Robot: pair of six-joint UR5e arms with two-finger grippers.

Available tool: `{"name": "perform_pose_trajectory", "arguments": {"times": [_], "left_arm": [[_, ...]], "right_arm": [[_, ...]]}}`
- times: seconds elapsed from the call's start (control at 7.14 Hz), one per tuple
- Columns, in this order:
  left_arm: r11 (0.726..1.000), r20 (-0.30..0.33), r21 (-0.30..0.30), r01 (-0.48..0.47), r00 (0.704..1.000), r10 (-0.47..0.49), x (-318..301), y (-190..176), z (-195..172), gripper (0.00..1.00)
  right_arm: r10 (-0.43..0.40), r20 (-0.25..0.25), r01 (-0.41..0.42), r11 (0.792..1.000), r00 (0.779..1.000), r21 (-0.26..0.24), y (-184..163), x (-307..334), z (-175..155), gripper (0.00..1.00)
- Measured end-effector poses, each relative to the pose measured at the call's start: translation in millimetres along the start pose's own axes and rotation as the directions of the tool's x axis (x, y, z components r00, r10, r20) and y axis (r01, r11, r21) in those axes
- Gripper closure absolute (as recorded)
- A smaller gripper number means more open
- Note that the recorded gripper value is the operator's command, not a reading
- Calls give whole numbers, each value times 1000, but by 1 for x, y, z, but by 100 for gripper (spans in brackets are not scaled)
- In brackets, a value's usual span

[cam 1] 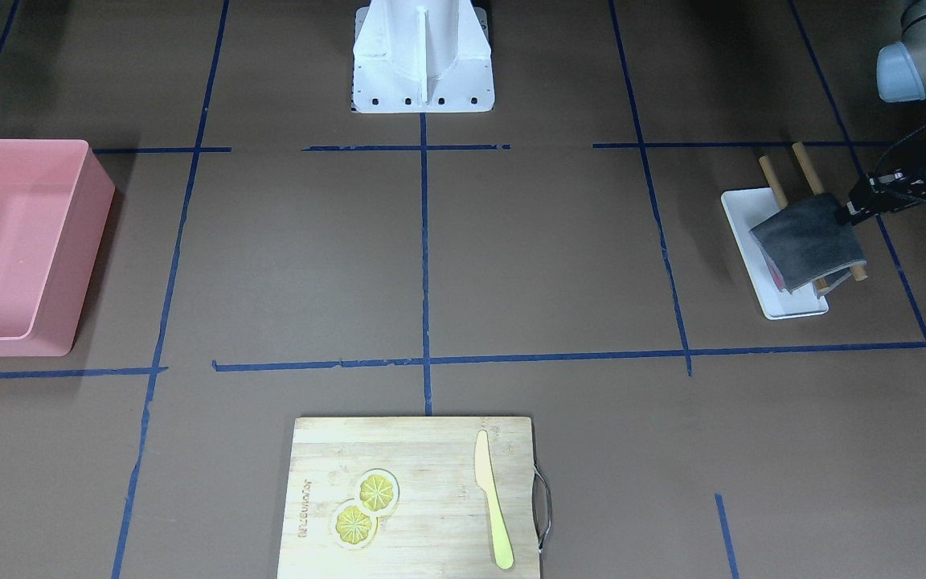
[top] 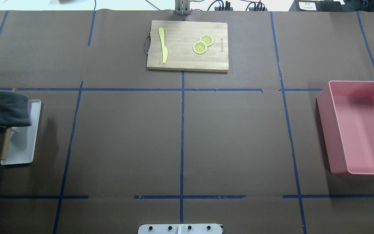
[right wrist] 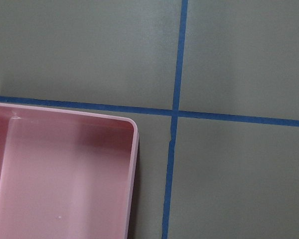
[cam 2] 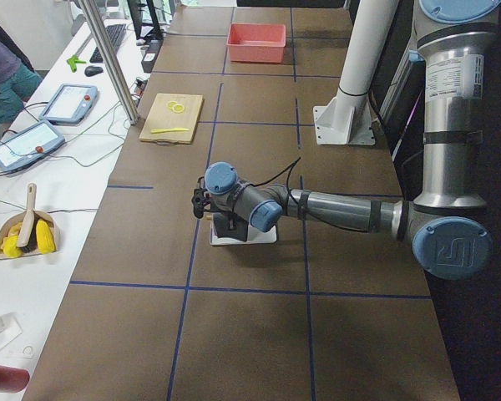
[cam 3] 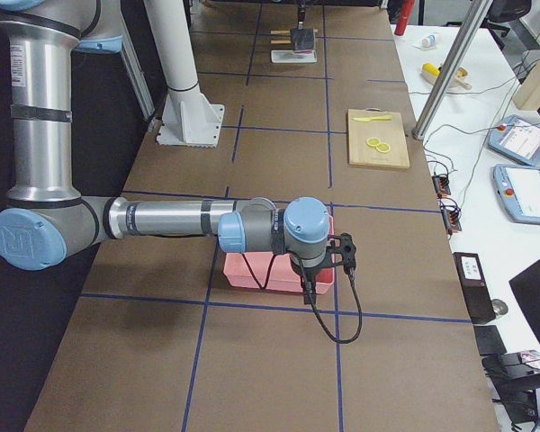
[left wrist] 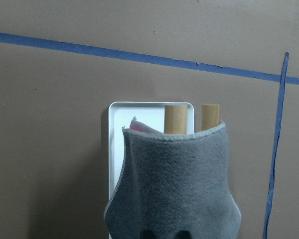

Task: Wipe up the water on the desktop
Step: 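Close the left gripper on the grey towel's edge, then lift the grey towel off the tray with the left gripper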

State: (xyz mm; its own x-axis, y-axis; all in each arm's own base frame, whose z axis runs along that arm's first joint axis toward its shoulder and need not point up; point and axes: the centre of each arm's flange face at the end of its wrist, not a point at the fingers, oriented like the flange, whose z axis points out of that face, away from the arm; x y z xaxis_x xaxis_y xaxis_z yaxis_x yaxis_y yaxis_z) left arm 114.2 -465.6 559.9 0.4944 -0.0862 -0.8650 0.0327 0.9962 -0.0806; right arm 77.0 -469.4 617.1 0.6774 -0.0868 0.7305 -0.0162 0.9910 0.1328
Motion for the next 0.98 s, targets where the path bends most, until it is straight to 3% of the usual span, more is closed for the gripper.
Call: {"name": "perform_pose_trajectory", "arguments": {"times": [0.28,0.98], "left_arm": [[1000,-1,-1,0,1000,0,0,0,0,99],[999,-28,37,14,1000,-13,-3,-2,-28,100]], "right_arm": [[1,0,-1,1000,1000,-1,1,0,0,0],[-19,1,19,1000,1000,17,-4,-9,-8,0]]}}
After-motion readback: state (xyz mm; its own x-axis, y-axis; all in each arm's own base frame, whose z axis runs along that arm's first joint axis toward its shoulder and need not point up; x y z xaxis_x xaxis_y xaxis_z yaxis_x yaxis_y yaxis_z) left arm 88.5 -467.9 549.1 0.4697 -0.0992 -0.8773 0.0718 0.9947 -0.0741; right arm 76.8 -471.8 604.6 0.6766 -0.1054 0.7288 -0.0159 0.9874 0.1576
